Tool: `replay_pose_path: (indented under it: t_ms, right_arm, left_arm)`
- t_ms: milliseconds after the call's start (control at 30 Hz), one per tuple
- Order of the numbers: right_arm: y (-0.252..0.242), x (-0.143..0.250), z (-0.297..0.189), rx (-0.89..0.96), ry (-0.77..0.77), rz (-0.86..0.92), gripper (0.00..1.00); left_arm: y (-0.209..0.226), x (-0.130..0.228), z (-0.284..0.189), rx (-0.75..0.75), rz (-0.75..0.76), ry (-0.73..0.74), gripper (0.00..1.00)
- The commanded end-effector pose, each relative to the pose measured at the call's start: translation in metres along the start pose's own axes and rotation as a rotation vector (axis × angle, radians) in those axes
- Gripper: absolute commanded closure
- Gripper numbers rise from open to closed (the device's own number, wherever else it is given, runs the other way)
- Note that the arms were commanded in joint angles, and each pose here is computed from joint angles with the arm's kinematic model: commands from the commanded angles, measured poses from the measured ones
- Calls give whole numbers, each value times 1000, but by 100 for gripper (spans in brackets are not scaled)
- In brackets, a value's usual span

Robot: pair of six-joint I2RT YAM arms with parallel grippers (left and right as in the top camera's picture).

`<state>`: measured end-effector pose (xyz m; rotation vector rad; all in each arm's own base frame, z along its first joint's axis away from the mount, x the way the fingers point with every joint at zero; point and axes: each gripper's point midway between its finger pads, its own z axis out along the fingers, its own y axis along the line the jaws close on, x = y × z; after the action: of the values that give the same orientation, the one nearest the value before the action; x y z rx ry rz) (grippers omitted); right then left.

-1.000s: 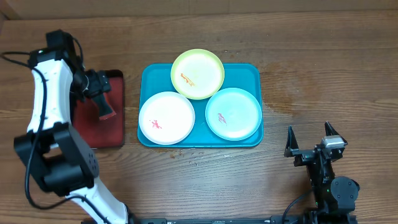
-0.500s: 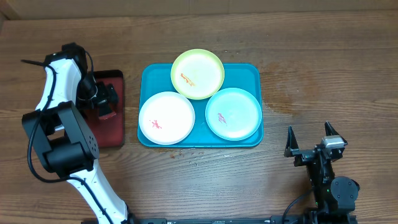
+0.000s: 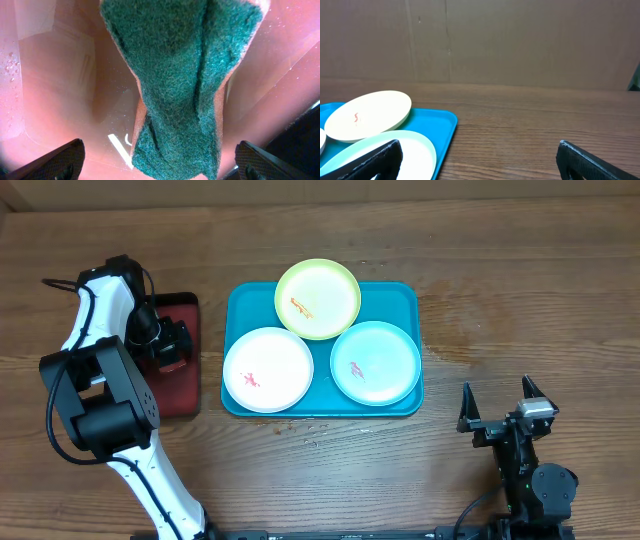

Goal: Clean dirty plates on tray and stack at the side
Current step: 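Lower the left gripper onto the green-orange sponge and grasp it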

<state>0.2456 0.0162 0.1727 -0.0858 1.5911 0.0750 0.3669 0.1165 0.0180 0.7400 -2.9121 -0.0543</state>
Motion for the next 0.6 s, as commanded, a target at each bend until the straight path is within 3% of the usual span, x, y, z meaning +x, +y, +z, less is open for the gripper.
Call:
replay_pose_path:
  t_ms: [0, 467, 567]
  right_arm:
    - [0, 1, 0, 0, -5, 2, 0]
    - [0, 1, 0, 0, -6, 2, 0]
    - [0, 1, 0, 0, -5, 2, 0]
  left_arm:
    - [0, -4, 1, 11, -27, -4, 4]
    - [-9, -1, 15, 62, -26, 3, 0]
    - [-9, 0, 17, 62, -26, 4, 4]
